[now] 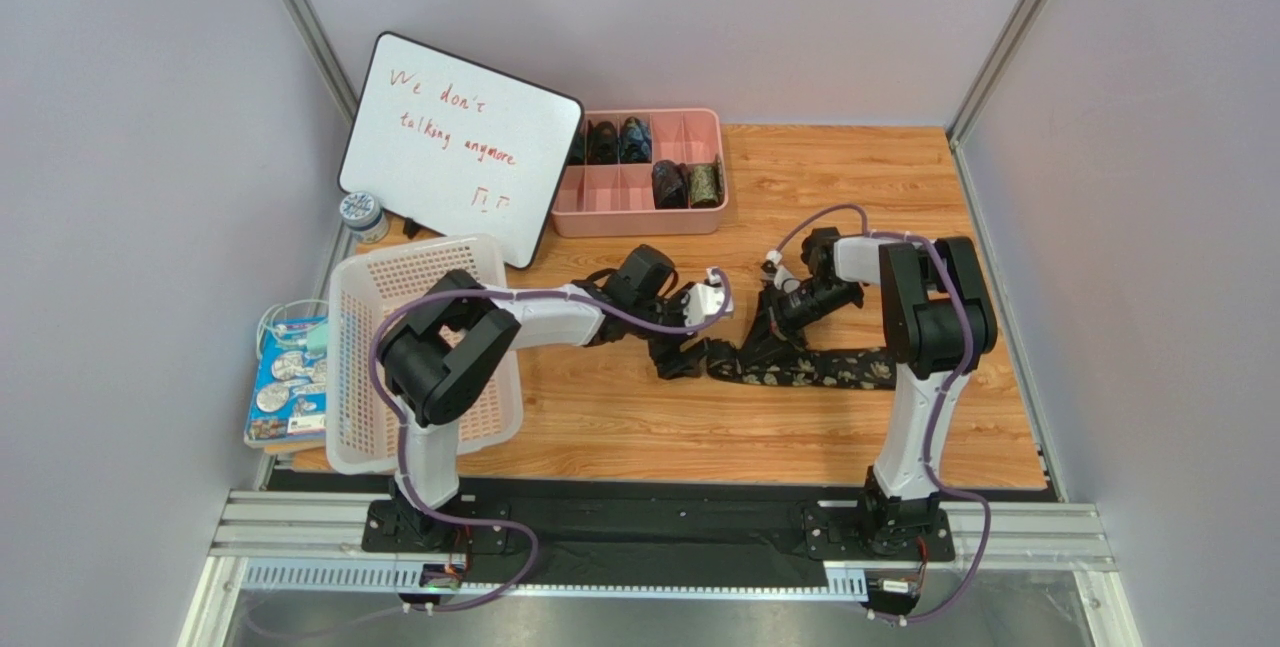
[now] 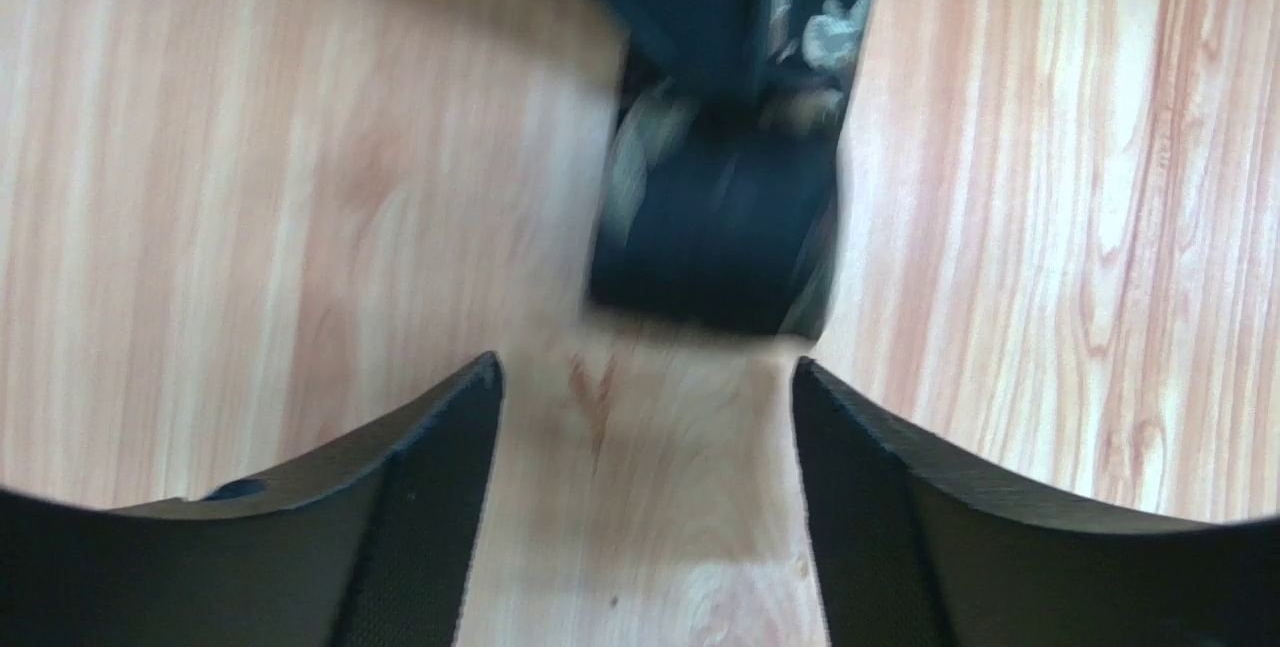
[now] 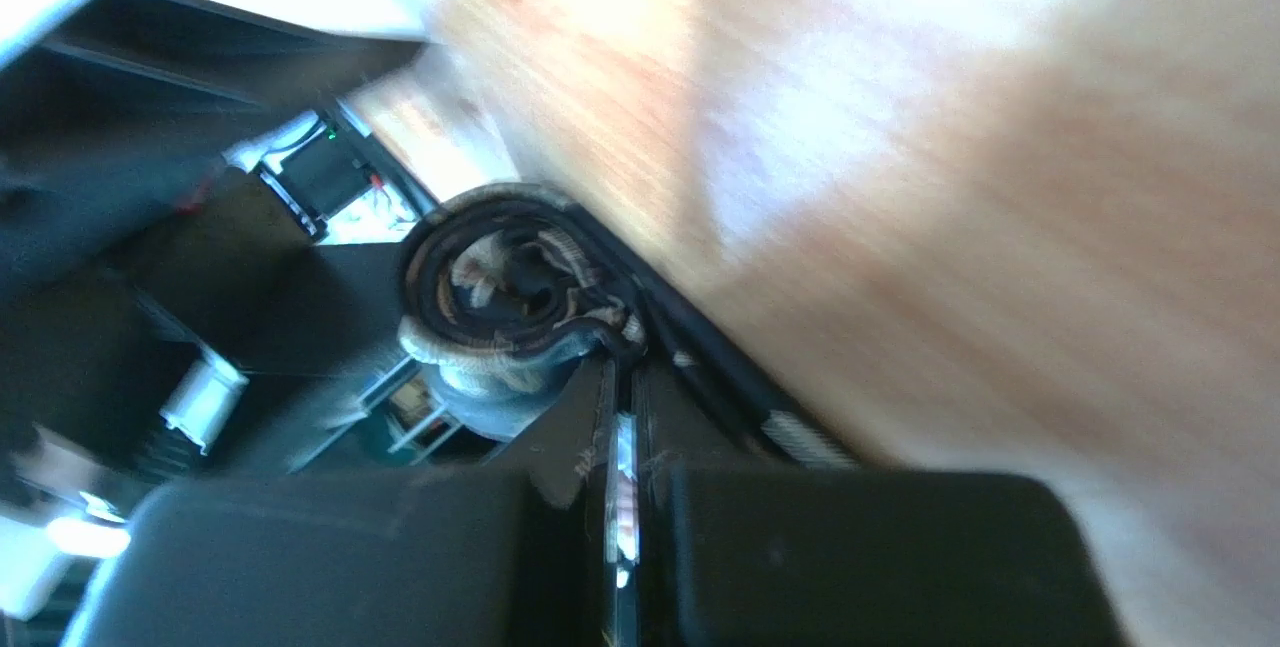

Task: Roll the ties
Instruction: Roll the tie at the center of the board.

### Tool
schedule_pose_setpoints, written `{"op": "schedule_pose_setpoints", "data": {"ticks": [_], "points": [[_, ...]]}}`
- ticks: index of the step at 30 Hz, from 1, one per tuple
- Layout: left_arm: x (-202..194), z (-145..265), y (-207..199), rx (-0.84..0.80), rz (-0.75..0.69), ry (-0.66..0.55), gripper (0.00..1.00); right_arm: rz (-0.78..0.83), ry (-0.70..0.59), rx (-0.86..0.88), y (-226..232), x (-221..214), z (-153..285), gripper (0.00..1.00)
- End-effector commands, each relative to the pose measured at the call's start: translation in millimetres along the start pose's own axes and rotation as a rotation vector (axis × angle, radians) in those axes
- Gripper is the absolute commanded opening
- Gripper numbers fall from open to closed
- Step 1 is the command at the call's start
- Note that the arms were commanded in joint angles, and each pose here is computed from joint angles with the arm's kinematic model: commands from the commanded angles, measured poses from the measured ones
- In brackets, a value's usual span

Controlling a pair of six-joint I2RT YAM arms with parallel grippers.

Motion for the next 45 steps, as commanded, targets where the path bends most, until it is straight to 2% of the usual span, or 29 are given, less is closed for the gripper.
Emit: {"op": "schedule_pose_setpoints", "data": {"ticks": [1,2,4,10,12,13,16,17,18,20,21,24,25,26,32,37,40,41,42,43,45], "points": [[11,7,-11,-0.061,0.042,-0.155,0.78,0.003,0.02,-0.221,-57,-1,-13,0.0],[14,5,-12,-0.066,0.055,-0.171,0.84,0.001,0.019,-0.246,-61,0,-13,0.0],[22,-1,-7,-0.065,0.053,-0.202,0.85,-0.002,0.014,-0.266,-65,3,-14,0.0],[33,-21,-13,-0.085,0.0,-0.212,0.85,0.016,-0.001,-0.27,-58,10,-21,0.0],[31,-26,-19,-0.1,-0.012,-0.199,0.81,0.018,-0.011,-0.261,-54,12,-25,0.0],[28,-29,-21,-0.1,-0.014,-0.182,0.79,0.02,-0.015,-0.259,-53,12,-25,0.0],[13,-33,-21,-0.091,0.003,-0.092,0.59,0.029,-0.03,-0.215,-44,15,-28,0.0],[9,-32,-19,-0.072,0.001,-0.055,0.48,0.045,-0.037,-0.18,-36,19,-26,0.0],[-2,-29,-19,-0.059,0.015,0.008,0.44,0.061,-0.024,-0.169,-32,18,-23,0.0],[-18,-18,-16,-0.017,-0.029,0.076,0.37,0.106,-0.043,-0.127,-15,26,-10,0.07],[-26,-13,-17,-0.008,-0.037,0.108,0.35,0.096,-0.038,-0.113,-11,23,-2,0.19],[-39,-2,-15,0.036,-0.071,0.179,0.33,0.118,-0.03,-0.061,8,19,17,0.39],[-43,-3,-14,0.052,-0.077,0.201,0.33,0.126,-0.022,-0.033,14,15,19,0.42],[-44,-3,-16,0.051,-0.083,0.215,0.33,0.111,-0.008,-0.014,19,9,22,0.49],[-42,-14,-21,0.066,-0.115,0.26,0.34,0.141,-0.006,0.101,35,-6,16,0.56],[-43,-18,-21,0.053,-0.121,0.284,0.38,0.143,0.009,0.079,35,-2,-6,0.54],[-45,-17,-20,0.052,-0.125,0.295,0.41,0.123,0.018,0.026,21,1,-17,0.26],[-44,-16,-20,0.054,-0.124,0.293,0.44,0.112,0.022,0.01,15,0,-17,0.09],[-42,-14,-21,0.041,-0.114,0.279,0.47,0.099,0.023,-0.002,10,-2,-16,0.04],[-44,-12,-23,0.034,-0.101,0.274,0.55,0.089,0.027,-0.027,3,-4,-16,0.0],[-31,-4,-21,0.021,-0.075,0.195,0.63,0.051,0.052,-0.055,-13,-12,-17,0.0]]}}
Point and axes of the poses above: each gripper's point midway between its finger pads, its own z axis back along the fingers, its own y axis along the line the jaws close on, x = y × z, the point moved 2 cm from there along z, back along the fingers, and after that the axes turned 6 degrees about z, right-handed, at the moved point
